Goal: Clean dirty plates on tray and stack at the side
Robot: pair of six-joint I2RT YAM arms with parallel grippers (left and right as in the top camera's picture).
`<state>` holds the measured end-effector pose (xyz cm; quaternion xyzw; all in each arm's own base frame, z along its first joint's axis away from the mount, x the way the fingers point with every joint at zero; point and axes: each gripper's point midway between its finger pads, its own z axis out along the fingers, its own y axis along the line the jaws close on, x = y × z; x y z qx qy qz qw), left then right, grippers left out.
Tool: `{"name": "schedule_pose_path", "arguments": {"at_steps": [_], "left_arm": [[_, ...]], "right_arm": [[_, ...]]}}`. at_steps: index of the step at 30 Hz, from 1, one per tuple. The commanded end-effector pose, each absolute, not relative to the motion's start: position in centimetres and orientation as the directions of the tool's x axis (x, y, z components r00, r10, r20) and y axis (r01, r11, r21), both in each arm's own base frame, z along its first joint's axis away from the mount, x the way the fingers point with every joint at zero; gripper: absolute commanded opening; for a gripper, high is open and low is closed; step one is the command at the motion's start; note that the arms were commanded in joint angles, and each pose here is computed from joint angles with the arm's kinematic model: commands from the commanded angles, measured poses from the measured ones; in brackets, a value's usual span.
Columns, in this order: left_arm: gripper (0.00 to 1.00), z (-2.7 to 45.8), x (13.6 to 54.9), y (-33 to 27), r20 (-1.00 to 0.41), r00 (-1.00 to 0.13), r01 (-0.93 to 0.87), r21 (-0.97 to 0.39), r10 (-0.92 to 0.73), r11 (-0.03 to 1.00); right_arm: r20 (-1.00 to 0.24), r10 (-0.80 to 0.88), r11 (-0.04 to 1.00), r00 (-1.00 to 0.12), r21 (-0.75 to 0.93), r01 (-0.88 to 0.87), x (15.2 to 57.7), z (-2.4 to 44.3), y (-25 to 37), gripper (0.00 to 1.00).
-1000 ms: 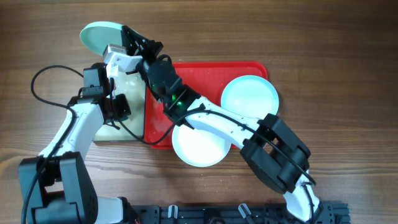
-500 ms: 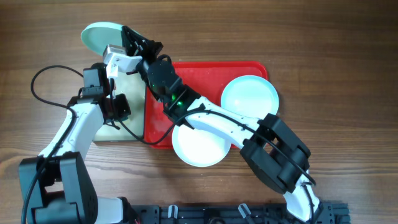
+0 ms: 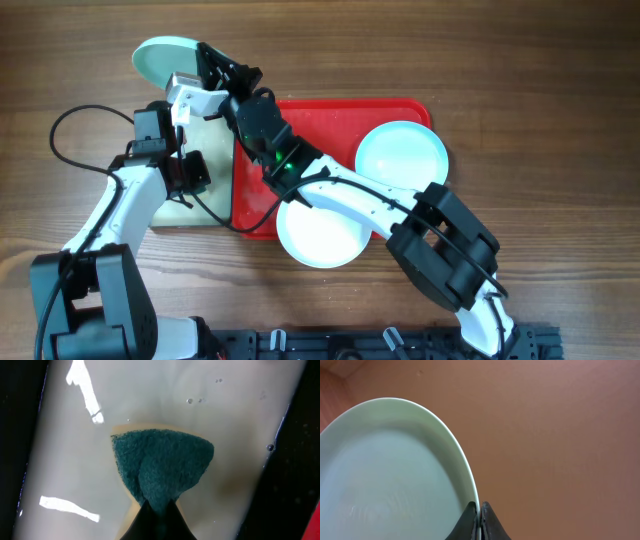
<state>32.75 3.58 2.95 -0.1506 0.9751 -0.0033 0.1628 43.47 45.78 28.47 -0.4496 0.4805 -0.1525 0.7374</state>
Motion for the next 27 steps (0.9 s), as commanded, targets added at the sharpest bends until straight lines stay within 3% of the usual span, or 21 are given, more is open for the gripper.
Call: {"name": "schedule_pose_path", "arguments": {"at_steps": [1,5,11,17,22,27], "left_arm": [[0.04,2.6,32.7,3.5,-0.309,-0.9,-0.302,-0.069,-0.308,0.951],[0.04,2.6,32.7,3.5,-0.309,-0.9,-0.302,-0.069,-0.308,0.951],[0.04,2.6,32.7,3.5,-0.309,-0.9,-0.302,-0.069,-0.308,0.951],[0.04,2.6,32.7,3.5,-0.309,-0.9,-0.302,-0.069,-0.308,0.951],[0.04,2.6,32.6,3.5,-0.308,-0.9,-0.302,-0.069,-0.308,0.951],[0.04,2.6,32.7,3.5,-0.31,-0.9,-0.301,-0.069,-0.308,0.951]], "right_arm": [[-0.668,-0.604,0.647,0.434,-0.73,-0.221,43.9,29.1,45.4,0.04],[-0.805,-0.512,0.748,0.3,-0.589,-0.305,44.6,27.1,44.5,0.04],[-0.927,-0.368,0.847,-0.075,-0.301,-0.437,45.7,19.6,42.6,0.04],[-0.921,-0.162,0.812,-0.354,0.079,-0.579,45.1,16.9,42.8,0.04],[-0.832,0.004,0.75,-0.554,0.369,-0.549,45.7,18.1,40.4,0.04],[-0.764,0.037,0.817,-0.644,0.394,-0.421,47.3,18.4,34.1,0.04]]}}
